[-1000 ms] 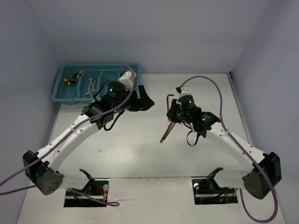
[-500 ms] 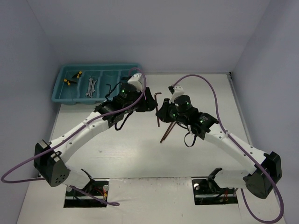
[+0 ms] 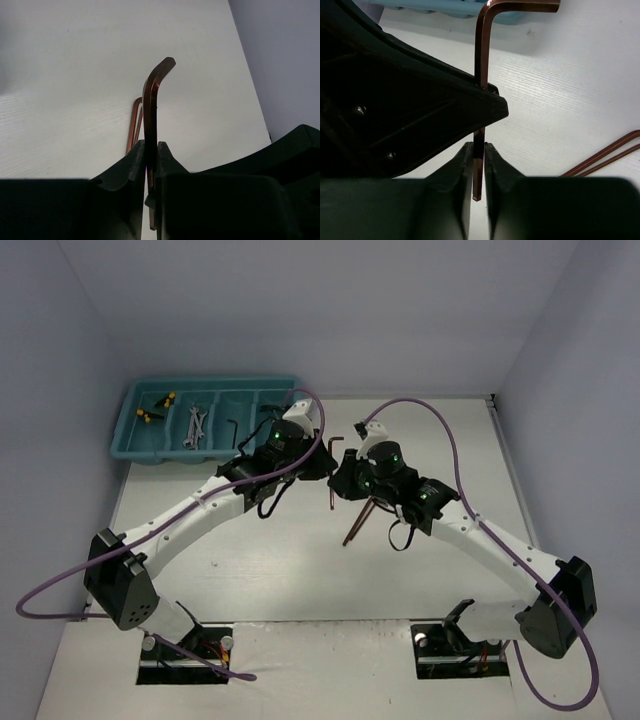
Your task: Sort the tools into containers
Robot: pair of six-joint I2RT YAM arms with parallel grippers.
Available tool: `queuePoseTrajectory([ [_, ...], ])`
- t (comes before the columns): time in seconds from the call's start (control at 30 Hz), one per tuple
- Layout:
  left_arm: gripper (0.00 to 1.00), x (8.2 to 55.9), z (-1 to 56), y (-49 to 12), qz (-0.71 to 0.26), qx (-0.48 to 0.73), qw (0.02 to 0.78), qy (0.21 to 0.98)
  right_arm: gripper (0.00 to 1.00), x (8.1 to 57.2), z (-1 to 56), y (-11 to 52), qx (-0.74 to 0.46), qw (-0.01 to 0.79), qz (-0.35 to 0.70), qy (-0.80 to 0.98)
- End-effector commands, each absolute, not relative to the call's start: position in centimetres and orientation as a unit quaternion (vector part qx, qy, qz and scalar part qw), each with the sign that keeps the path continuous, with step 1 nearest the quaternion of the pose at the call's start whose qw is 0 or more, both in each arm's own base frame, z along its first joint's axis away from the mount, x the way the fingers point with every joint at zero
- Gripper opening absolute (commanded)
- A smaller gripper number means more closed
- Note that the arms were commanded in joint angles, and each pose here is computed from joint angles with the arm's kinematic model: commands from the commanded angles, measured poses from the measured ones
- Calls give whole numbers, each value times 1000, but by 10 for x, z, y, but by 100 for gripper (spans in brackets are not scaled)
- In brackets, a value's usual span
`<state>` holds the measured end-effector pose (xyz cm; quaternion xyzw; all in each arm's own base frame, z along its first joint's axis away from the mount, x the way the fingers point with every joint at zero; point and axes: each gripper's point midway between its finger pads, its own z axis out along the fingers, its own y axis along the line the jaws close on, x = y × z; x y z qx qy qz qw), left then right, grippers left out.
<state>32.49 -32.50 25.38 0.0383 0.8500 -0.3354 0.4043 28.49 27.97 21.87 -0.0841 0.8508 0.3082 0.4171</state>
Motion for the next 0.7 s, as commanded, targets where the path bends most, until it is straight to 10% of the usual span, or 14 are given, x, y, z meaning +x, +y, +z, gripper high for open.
queuePoseTrajectory([
  [0.0, 0, 349, 304, -320, -341, 31, 473, 811, 30, 301, 265, 296, -88, 468, 341, 811],
  [0.17, 0, 387, 301, -277, -292, 20, 483, 825, 65, 310, 265, 287, -82, 473, 326, 814],
  [0.67, 0, 574, 241, -89, -113, -47, 478, 870, 67, 320, 182, 202, -34, 424, 220, 878],
])
